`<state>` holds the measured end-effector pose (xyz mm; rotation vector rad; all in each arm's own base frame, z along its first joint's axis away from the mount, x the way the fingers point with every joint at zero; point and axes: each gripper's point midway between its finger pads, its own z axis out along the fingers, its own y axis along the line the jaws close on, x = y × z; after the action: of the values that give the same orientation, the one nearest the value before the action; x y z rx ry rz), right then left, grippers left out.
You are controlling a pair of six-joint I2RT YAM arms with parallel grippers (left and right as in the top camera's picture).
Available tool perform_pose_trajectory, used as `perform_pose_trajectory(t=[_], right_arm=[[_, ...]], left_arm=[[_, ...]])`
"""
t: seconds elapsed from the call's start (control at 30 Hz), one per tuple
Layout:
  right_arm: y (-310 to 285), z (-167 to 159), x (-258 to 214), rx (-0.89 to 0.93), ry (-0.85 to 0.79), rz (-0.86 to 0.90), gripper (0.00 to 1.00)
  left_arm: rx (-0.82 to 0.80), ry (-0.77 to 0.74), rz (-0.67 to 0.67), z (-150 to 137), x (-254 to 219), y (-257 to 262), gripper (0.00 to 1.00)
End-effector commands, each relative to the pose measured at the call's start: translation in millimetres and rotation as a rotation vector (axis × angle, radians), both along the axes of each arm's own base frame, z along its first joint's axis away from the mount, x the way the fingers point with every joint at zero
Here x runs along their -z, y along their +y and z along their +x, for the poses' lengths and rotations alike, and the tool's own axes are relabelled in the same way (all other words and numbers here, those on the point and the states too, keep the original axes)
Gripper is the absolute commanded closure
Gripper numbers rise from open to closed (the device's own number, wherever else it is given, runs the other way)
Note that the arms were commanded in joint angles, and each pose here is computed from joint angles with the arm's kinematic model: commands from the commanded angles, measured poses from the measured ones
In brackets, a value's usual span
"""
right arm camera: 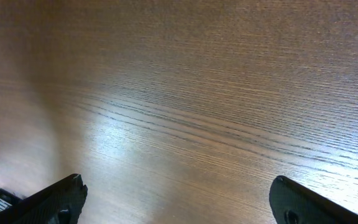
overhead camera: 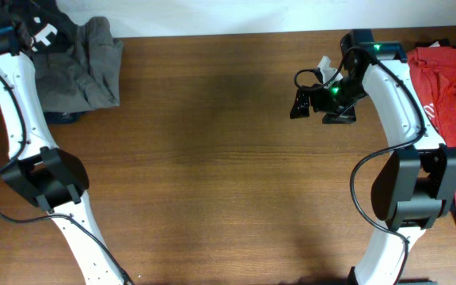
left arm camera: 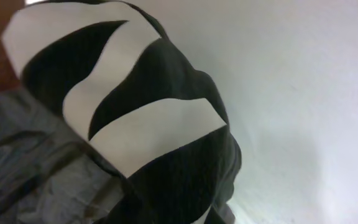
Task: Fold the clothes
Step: 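Lower the shirt onto the grey stack and release with the left gripper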
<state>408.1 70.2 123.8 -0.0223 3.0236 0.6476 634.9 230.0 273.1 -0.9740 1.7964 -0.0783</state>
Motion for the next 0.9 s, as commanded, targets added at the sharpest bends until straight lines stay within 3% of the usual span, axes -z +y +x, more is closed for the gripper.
perform_pose_trajectory(t=[0.0,0.37,0.7,0.77,0.8,0.87], right_arm=[[-4,-2,5,0.006,0.016,-0.012,0.01],[-4,-5,5,0.005,0.029,-0.012,0.01],[-4,-4,5,0.005,0.027,-0.012,0.01],[-4,-4,5,0.006,0.027,-0.012,0.01],[-4,-4,5,0.005,0.027,-0.012,0.01],[-4,-4,5,0.005,0.027,-0.011,0.01]], left_arm=[[-0.120,-0.060,-0.094,0,9,22,1.00],[-0.122,0.002,-0.192,20,87,22,1.00],[-0.113,0.145,-0.252,1,119,11,0.99],[-0.116,0.176,-0.261,-4,124,9,0.87],[-0.118,0.190,-0.265,-7,127,9,0.76],[-0.124,0.211,-0.271,-12,130,11,0.72]])
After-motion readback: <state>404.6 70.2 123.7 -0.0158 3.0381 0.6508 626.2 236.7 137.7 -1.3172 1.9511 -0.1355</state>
